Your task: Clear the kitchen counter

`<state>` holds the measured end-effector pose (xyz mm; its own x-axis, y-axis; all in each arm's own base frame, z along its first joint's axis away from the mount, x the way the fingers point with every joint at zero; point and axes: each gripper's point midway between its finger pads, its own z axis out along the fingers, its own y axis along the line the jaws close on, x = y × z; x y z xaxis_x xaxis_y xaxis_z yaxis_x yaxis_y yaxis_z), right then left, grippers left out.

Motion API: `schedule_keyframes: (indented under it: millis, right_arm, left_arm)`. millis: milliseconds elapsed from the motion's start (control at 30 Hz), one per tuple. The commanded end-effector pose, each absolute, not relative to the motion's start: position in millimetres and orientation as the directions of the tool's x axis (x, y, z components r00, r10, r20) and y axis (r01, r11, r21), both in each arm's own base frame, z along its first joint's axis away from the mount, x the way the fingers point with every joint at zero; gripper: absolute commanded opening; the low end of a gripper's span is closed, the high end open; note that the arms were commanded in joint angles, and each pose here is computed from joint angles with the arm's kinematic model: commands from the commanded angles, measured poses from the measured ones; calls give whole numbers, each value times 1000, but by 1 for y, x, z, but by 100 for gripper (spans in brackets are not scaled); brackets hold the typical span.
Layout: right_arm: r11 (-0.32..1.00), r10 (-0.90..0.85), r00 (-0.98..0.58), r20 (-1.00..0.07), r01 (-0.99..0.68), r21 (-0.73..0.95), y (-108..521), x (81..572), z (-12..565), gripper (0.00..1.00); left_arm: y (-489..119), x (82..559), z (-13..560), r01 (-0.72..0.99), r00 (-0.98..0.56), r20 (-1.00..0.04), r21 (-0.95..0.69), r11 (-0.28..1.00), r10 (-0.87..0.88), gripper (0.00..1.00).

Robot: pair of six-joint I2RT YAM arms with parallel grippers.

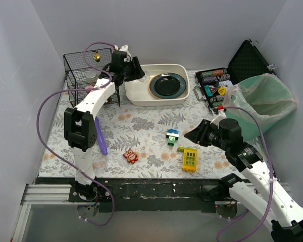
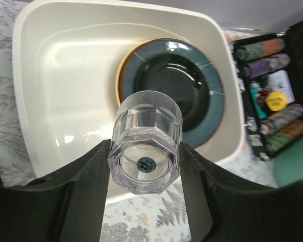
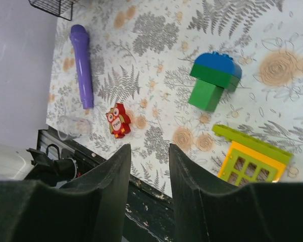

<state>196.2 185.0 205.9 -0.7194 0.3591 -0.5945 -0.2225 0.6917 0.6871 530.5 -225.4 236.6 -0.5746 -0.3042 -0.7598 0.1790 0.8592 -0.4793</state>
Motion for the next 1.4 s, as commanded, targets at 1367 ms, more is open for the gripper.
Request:
schedule_keyframes:
  millis: [1367]
  right_arm:
    - [764, 327, -763, -558, -134, 632, 161, 172, 162, 43]
  left_arm:
    - [-217, 542, 98, 181, -733, -662, 28, 983, 154, 30]
